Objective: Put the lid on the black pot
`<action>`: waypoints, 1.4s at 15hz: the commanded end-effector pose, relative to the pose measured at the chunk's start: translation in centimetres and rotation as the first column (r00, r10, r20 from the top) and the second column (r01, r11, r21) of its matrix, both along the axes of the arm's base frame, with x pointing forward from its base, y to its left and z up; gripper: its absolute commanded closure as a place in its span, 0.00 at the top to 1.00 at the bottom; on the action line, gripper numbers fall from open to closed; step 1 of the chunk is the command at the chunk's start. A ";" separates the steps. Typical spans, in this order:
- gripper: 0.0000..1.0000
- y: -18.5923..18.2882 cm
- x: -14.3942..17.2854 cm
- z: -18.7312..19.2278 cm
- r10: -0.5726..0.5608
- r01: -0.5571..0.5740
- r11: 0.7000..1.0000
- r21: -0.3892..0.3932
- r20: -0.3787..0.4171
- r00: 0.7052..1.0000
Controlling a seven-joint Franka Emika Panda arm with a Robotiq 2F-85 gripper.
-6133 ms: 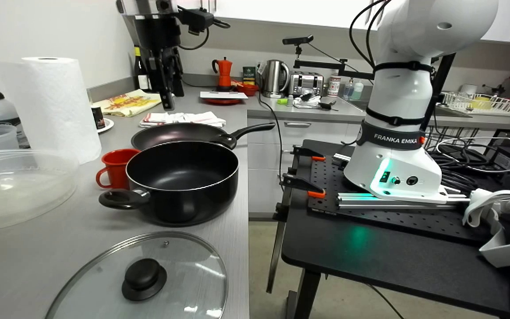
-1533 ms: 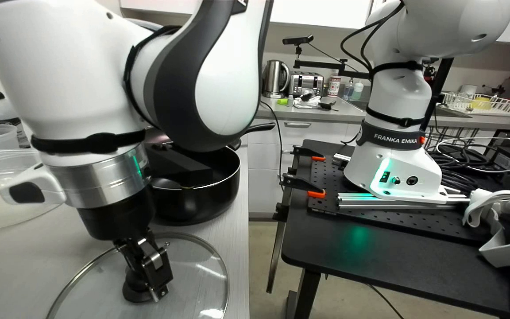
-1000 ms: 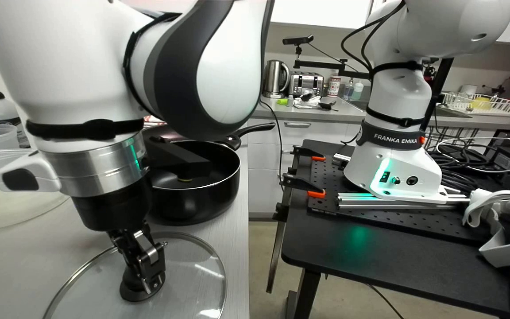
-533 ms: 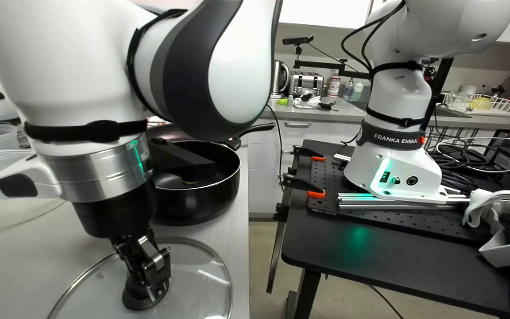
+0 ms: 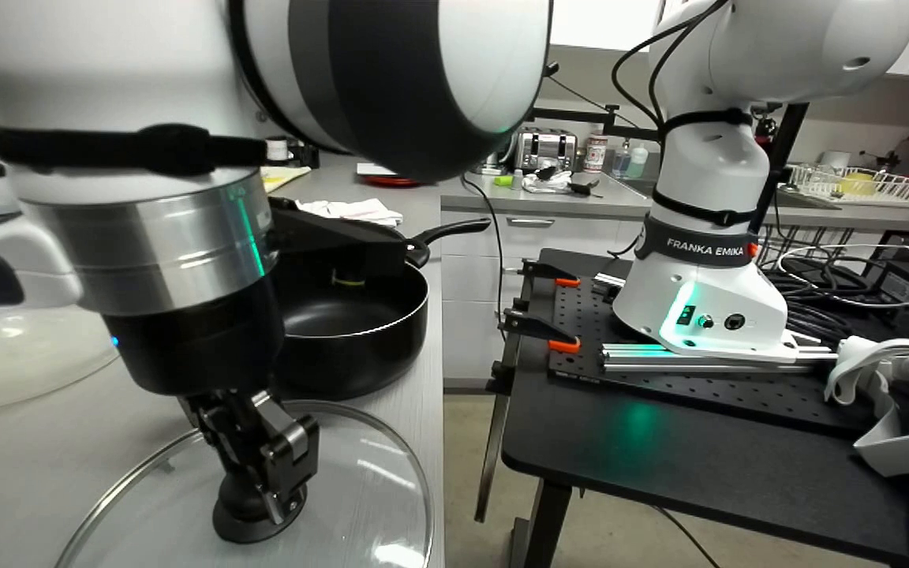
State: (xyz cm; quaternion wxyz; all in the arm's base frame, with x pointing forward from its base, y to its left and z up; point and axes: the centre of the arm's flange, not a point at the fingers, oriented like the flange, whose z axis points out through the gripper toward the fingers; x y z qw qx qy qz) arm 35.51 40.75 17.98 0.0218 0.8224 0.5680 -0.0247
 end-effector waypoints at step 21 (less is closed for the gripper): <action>0.26 -11.6 4.1 12.5 -0.346 0.340 0.935 0.100 0.041 0.937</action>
